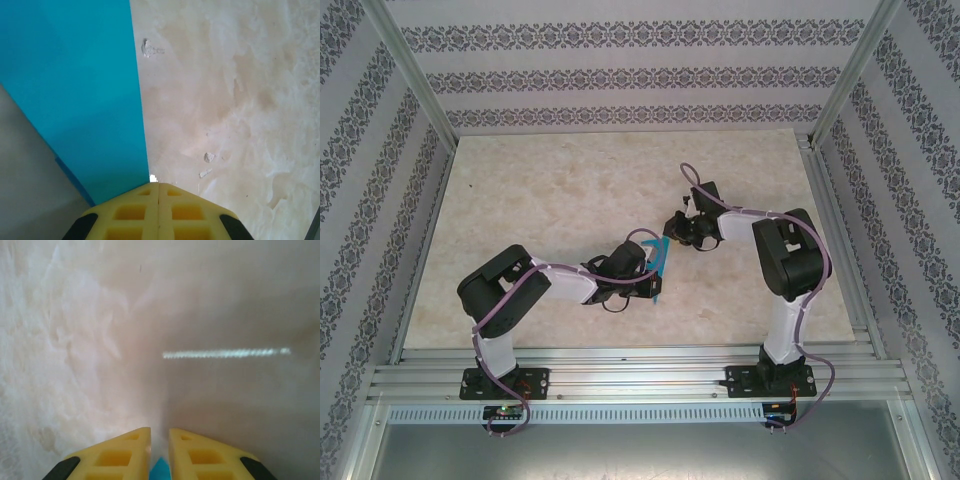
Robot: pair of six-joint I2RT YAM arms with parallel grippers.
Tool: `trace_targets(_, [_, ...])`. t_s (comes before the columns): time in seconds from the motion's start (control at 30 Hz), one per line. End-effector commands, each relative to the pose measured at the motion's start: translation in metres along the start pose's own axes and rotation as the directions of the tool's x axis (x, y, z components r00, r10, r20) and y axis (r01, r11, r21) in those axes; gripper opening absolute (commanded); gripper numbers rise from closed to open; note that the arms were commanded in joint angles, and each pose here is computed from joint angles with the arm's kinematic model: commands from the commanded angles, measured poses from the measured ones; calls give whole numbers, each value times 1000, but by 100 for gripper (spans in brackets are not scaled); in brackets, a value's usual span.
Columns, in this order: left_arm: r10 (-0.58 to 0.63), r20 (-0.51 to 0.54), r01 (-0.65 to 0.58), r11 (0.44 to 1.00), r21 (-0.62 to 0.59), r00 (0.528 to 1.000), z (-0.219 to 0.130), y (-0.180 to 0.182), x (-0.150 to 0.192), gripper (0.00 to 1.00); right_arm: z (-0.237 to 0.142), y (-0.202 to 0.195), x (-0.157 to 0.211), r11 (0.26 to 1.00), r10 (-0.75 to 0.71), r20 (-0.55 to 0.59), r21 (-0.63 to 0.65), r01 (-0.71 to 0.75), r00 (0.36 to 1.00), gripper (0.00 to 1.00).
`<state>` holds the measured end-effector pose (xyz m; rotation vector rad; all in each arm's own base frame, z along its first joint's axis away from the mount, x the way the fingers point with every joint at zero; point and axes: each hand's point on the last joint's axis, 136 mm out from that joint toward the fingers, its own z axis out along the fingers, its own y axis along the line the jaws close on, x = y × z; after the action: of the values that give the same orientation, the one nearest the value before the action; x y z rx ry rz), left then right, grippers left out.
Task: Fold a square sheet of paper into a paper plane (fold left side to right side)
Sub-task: Fold the wing for the fifth time at the center of the table.
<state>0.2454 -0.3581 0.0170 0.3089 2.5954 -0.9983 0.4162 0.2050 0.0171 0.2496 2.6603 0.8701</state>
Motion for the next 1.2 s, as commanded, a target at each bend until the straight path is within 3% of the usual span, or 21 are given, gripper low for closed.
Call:
trace_targets(0.0, [-115,-264,55,973,-225,958,-6,62,90,5,-6,-30,-47,993,-41,154,114,23,987,18])
trace_targets(0.2, [-110,-254,54,974,-218,961,-5,59,86,5,-45,4,-46,997,-74,192,38,68,979,19])
trace_targets(0.5, [-94,-240,47,980,-195,966,-2,51,78,5,-50,45,44,990,-2,86,-138,14,996,17])
trace_targets(0.67, [-88,-236,42,980,-193,968,-2,49,76,5,-43,42,78,993,19,36,-117,-15,999,16])
trace_targets(0.93, [-81,-235,37,982,-187,969,-2,47,75,5,-27,39,100,993,22,-12,-115,-23,1000,16])
trace_targets(1.17, [-60,-245,18,986,-167,968,-6,41,77,11,-21,6,98,997,-26,-4,77,26,1000,16])
